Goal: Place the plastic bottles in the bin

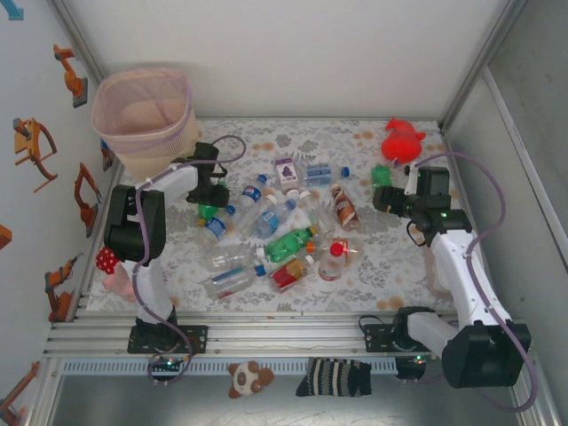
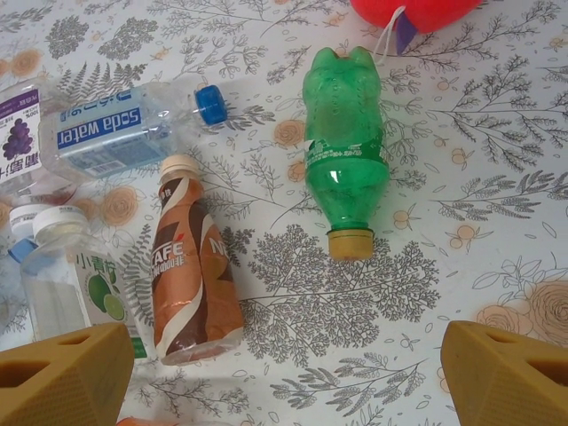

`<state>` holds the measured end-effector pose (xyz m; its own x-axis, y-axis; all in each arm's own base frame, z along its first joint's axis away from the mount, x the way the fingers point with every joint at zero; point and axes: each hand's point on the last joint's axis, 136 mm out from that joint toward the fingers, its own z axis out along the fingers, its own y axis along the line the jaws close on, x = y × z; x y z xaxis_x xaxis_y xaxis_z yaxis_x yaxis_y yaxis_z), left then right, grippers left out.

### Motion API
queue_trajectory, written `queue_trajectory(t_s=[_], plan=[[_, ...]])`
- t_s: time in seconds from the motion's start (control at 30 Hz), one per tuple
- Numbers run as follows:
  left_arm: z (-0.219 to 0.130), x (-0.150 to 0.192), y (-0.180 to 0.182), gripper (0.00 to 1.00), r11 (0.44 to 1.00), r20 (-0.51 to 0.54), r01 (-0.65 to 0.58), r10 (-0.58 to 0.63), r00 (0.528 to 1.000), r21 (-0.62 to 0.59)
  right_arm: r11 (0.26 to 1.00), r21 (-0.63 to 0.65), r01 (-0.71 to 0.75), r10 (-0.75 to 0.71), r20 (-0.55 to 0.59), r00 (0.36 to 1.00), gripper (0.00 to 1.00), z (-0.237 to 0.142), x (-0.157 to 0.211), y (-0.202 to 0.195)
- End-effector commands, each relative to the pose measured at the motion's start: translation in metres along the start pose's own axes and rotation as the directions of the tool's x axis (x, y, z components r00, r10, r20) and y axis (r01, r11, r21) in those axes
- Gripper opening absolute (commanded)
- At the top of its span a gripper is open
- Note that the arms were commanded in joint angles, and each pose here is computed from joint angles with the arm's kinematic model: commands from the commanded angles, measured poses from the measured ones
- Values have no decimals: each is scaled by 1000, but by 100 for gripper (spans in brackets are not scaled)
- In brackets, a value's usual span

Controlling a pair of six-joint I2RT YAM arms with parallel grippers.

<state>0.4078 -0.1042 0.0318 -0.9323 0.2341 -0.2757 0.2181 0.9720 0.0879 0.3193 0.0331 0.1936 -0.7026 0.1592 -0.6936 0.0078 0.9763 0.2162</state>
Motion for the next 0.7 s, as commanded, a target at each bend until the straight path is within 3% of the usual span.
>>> queue_trajectory(t_s=[0.0,0.4,0.67], plan=[[-9,-3,-1,65,1000,12,18,-18,1000,19,1000,9,19,-19,6,1000,89,-4,3,0],[-95,-35,-2,65,999,198,18,-27,980,46,1000,2,21,-21,27,999,89,-11,-2,2],[-187,-63,-14,65,988,409,-7,-58,911,156,1000,-8,20,-20,51,999,89,-21,-9,5]])
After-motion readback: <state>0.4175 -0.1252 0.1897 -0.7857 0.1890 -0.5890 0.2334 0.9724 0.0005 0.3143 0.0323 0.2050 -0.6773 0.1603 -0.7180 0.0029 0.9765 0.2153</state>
